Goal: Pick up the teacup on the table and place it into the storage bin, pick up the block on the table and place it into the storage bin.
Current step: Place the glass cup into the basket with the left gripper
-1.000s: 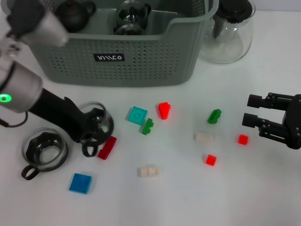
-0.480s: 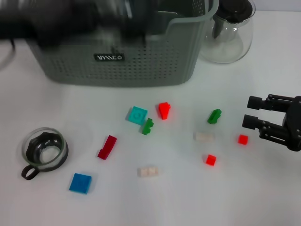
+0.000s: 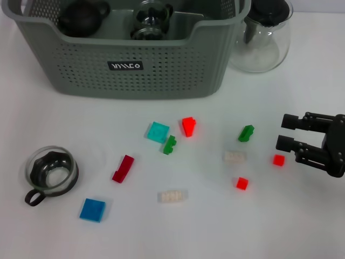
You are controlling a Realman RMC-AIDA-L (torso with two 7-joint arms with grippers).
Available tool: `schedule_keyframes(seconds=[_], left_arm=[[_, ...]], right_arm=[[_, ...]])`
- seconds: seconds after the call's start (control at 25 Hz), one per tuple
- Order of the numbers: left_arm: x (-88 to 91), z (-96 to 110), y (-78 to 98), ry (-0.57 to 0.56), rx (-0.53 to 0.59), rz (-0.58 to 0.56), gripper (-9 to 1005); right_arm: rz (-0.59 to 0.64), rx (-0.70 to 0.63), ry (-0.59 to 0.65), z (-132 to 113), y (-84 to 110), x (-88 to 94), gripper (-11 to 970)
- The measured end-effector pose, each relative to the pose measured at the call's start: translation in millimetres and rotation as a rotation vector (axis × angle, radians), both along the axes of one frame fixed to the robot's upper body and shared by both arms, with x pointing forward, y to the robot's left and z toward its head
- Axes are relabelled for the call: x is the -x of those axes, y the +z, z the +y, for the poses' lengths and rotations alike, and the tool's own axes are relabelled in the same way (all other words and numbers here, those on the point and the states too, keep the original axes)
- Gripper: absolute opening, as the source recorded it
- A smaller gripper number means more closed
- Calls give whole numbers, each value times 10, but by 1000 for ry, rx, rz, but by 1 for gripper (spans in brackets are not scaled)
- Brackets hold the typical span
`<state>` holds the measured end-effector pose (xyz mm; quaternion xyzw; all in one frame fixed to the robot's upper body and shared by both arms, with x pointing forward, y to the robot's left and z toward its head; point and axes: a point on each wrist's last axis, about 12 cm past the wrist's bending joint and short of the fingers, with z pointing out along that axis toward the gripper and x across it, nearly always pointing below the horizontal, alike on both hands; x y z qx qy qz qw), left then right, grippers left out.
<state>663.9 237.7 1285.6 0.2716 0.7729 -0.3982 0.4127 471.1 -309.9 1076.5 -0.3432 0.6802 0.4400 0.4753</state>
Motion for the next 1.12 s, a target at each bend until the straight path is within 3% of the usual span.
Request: schedule_keyframes(seconds=[0.16, 0.32, 0.48, 0.8, 1.12], left_arm=[[-234, -450, -28, 57, -313, 30, 51], [-336, -946, -317, 82, -533, -10, 47], [-368, -1229, -673, 84, -681, -37, 54], [-321, -1444, -894, 69, -806, -135, 90], [-353, -1411, -875, 102, -810, -111, 126]], right_arm=[[7, -1, -3, 7, -17, 5, 534], [8, 0, -5, 6, -20, 7, 534], [10, 1, -5, 0, -24, 9, 535], [24, 13, 4, 0, -45, 13, 535], [28, 11, 3, -10, -51, 33, 534]])
